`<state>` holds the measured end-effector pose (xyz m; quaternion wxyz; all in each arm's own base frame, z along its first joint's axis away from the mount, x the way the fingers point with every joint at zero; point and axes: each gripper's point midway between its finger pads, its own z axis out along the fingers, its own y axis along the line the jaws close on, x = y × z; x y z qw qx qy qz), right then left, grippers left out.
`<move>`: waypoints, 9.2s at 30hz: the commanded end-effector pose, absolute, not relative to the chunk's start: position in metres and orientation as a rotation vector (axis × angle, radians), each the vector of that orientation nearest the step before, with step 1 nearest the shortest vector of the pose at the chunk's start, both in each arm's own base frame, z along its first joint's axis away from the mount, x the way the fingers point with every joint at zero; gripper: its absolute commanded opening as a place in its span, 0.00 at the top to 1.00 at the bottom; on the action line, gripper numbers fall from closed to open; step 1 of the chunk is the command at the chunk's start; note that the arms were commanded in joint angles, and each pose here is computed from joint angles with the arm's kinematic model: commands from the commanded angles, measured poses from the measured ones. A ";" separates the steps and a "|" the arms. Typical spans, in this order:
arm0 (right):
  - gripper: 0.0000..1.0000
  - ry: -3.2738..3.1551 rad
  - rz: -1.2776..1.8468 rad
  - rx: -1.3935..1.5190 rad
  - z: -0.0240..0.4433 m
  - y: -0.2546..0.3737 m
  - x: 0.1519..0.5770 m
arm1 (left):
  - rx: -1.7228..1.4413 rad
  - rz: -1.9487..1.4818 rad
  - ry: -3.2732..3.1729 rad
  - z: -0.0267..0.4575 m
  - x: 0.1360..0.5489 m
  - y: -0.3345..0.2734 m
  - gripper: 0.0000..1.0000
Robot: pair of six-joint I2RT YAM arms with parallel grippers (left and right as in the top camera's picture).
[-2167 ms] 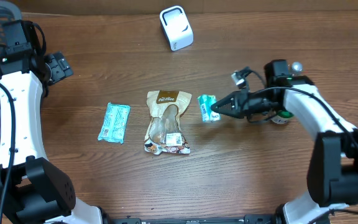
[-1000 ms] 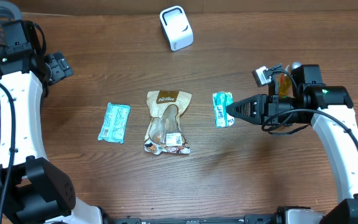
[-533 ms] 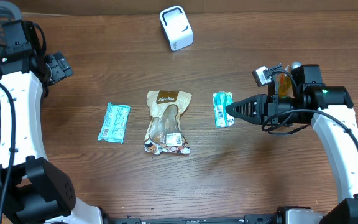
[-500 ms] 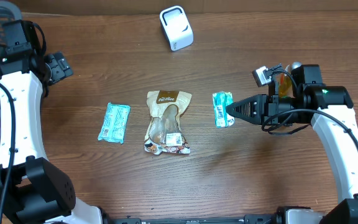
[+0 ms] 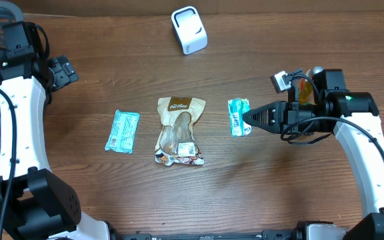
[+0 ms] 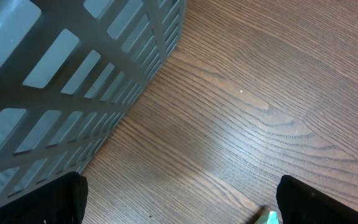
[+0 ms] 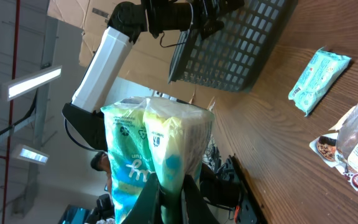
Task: Scan the item barcode
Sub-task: 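Swing the teal box up and left toward the white scanner, then hold the teal box in front of the white scanner, then carry the teal box right and lower it beside the green jar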
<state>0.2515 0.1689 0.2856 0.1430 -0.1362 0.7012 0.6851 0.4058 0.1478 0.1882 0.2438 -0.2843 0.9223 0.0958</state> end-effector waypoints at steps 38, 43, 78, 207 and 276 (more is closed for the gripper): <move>0.96 2.367 1.349 -0.517 0.220 0.146 0.277 | -0.758 0.278 2.494 0.199 0.408 0.149 0.00; 0.96 2.457 1.256 -0.428 0.208 0.138 0.285 | -0.758 0.278 2.494 0.199 0.408 0.149 0.00; 0.96 2.755 0.341 0.048 0.149 0.103 0.321 | -0.758 0.278 2.494 0.199 0.408 0.149 0.00; 0.96 1.833 -0.470 -0.427 0.340 0.218 0.530 | -0.758 0.278 2.494 0.199 0.408 0.149 0.00; 0.96 2.917 -0.204 0.278 0.050 0.037 0.375 | -0.757 0.278 2.494 0.199 0.408 0.149 0.00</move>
